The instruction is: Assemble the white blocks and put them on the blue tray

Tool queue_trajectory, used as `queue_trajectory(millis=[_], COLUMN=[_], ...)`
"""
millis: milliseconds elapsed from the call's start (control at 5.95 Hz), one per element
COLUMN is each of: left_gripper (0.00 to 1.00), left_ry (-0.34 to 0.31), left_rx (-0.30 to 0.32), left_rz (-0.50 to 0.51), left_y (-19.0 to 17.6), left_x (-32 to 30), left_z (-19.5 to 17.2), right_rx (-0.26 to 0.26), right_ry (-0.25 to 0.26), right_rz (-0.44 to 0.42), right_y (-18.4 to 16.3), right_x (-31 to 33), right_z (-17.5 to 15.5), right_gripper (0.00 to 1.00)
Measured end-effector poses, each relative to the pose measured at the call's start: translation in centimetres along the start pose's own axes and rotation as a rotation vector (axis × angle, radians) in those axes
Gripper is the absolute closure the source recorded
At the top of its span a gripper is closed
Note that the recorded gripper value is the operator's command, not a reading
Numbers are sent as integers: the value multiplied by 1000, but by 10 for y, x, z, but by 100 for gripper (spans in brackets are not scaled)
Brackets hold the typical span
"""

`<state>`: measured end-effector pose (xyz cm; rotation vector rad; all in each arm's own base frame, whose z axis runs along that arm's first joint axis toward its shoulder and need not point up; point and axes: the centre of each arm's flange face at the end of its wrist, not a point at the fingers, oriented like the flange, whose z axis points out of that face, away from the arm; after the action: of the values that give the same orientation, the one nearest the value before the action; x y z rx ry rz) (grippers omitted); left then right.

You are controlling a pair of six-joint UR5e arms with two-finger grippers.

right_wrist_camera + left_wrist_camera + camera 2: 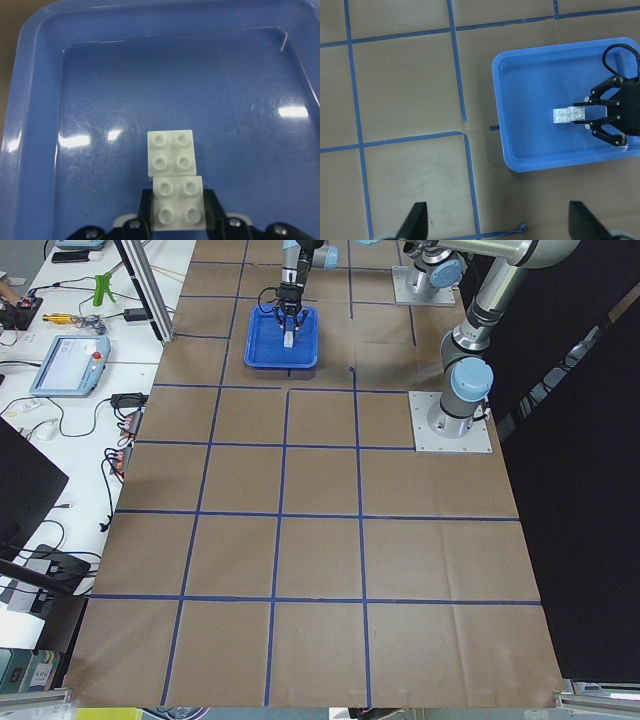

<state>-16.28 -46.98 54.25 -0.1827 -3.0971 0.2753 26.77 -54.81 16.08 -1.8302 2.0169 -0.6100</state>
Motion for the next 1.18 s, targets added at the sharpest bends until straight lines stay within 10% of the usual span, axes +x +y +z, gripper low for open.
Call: queue_trajectory(millis=[336,504,673,1177], left_gripper=[1,1,1,1], left_ry=[0,0,0,-2], left_rx=[0,0,0,2], left_rz=[1,1,1,0], left_y=[0,-1,-1,0], left_x=[0,0,0,0], left_z=[0,0,0,-1], right_rx=[0,0,0,-23], right_ry=[1,1,1,35], right_rz=[1,1,7,129], right_y=[0,0,0,-5], right_x=[0,0,0,11], right_z=[0,0,0,-21], right_gripper=[49,13,0,0])
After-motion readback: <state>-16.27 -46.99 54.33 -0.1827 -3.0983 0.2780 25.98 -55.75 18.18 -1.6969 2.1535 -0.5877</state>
